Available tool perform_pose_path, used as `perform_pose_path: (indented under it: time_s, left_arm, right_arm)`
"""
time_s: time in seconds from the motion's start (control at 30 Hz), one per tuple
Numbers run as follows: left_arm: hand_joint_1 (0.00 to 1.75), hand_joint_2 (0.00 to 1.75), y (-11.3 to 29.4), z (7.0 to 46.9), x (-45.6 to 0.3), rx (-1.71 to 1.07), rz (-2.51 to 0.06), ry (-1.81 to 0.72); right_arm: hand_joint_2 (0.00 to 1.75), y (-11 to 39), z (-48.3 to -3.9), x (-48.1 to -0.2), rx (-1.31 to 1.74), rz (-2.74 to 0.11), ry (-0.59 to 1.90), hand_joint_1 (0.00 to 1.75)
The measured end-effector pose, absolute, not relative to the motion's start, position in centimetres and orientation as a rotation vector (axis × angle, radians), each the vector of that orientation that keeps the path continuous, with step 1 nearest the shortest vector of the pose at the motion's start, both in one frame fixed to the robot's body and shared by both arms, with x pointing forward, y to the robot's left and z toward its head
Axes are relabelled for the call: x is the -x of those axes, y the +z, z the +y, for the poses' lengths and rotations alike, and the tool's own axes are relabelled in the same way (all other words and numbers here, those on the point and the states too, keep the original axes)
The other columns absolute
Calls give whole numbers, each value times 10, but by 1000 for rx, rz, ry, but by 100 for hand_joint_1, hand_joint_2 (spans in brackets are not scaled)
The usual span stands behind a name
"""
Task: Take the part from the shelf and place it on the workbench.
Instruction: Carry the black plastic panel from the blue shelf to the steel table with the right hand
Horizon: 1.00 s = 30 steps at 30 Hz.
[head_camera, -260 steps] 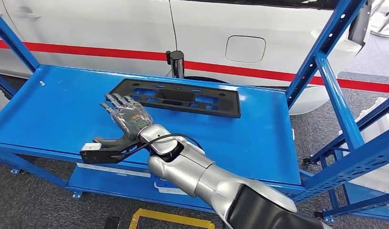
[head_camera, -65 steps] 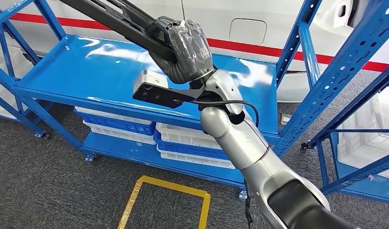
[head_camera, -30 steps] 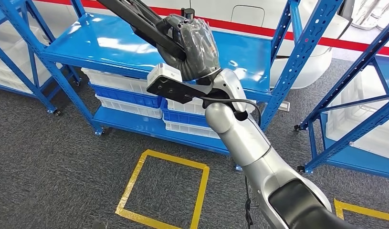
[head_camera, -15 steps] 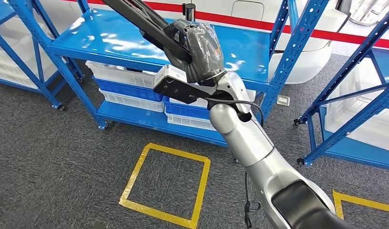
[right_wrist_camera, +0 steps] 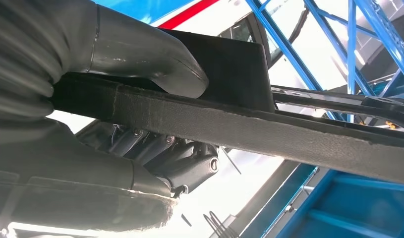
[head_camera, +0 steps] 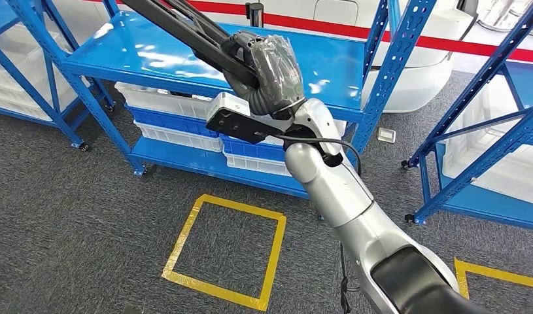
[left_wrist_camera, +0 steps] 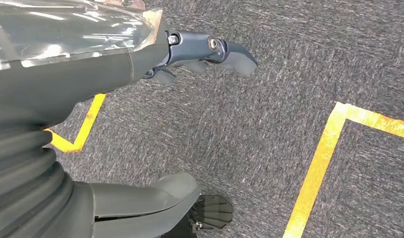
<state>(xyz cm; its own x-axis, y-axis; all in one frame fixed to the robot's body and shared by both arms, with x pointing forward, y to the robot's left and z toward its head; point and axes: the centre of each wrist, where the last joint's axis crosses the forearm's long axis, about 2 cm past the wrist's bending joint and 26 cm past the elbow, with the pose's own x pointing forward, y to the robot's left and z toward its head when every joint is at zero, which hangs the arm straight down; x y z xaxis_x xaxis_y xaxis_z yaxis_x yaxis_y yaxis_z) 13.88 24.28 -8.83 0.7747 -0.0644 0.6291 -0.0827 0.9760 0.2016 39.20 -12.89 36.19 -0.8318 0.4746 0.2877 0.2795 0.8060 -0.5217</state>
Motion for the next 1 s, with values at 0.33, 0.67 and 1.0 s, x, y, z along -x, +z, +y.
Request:
perform_pose_path:
  time_s: [0.33,0.67,1.0]
  left_arm:
    - [0,175,-89,243,-138,-229,-683,25]
    - [0,175,-91,246,-132,-243,-677,33]
    - [0,175,-90,247,-133,-248,-681,43]
  right_arm:
    - [175,357,-127,-396,567,-2564,683,175]
    - [175,353,-122,-397,547,-2561,693,175]
    - [175,353,-120,-398,540,-2561,700,175]
